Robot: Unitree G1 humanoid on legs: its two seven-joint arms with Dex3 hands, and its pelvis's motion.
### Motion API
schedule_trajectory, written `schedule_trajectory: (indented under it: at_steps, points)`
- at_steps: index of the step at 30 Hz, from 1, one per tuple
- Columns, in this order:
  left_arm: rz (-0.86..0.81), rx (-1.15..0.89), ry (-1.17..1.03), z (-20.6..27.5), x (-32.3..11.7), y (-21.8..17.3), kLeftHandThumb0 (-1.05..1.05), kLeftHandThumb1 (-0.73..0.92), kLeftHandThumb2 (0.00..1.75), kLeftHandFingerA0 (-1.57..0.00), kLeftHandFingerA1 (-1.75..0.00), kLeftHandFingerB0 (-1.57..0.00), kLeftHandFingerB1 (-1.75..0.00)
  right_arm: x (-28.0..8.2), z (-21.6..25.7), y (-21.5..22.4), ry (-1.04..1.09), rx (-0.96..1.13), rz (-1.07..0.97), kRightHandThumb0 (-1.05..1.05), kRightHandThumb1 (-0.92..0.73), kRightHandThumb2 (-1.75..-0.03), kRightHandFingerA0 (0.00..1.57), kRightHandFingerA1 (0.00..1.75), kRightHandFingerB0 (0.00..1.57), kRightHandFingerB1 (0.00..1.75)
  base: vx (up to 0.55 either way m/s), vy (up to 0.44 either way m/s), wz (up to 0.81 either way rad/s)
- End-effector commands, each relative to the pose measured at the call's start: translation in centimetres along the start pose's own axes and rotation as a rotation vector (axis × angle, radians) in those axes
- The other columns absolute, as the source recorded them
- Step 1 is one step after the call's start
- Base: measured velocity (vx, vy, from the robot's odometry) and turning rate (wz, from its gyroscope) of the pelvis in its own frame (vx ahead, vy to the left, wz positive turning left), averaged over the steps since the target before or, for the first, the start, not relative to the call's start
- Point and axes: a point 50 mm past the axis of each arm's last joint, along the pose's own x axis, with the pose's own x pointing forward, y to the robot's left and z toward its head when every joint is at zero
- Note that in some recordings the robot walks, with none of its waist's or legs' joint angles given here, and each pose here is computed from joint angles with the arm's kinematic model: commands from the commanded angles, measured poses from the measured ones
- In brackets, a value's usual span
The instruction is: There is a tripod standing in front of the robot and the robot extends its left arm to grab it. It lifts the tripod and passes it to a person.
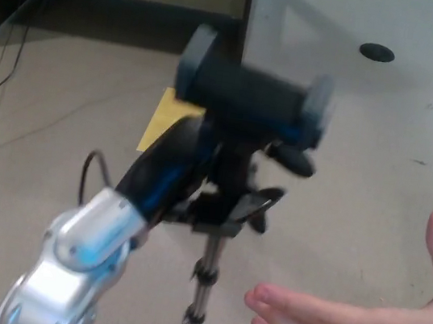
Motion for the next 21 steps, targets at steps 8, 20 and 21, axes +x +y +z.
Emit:
schedule_trajectory:
  at_steps: [8, 20, 21]
  points:
    - [-0.099, 0.056, -0.129, 7.2, 6.1, -2.3, -0.14, 0.8, 0.72, -1.03, -1.32, -0.75, -1.09, -0.5, -1.2, 0.2, 0.054, -0.019, 0.007, -0.39, -0.7, -0.61, 0.69, 0.42, 0.5, 0.36, 0.0, 0.0, 0.0]
    - [-0.201, 0.15, -0.222, 11.5, 7.9, -7.4, -0.17, 0.8, 0.71, -1.05, -1.36, -0.74, -1.16, -0.2, -0.6, -0.6, 0.031, -0.006, -0.023, -0.45, -0.58, -0.84, 0.63, 0.56, 0.47, 0.5, 0.0, 0.0, 0.0]
    - [-0.2, 0.156, -0.226, 11.7, 8.0, -7.5, -0.18, 0.79, 0.71, -1.07, -1.34, -0.74, -1.16, 0.0, -0.4, -0.8, 0.029, 0.003, -0.028, -0.4, -0.69, -0.6, 0.71, 0.43, 0.52, 0.37, 0.0, 0.0, 0.0]
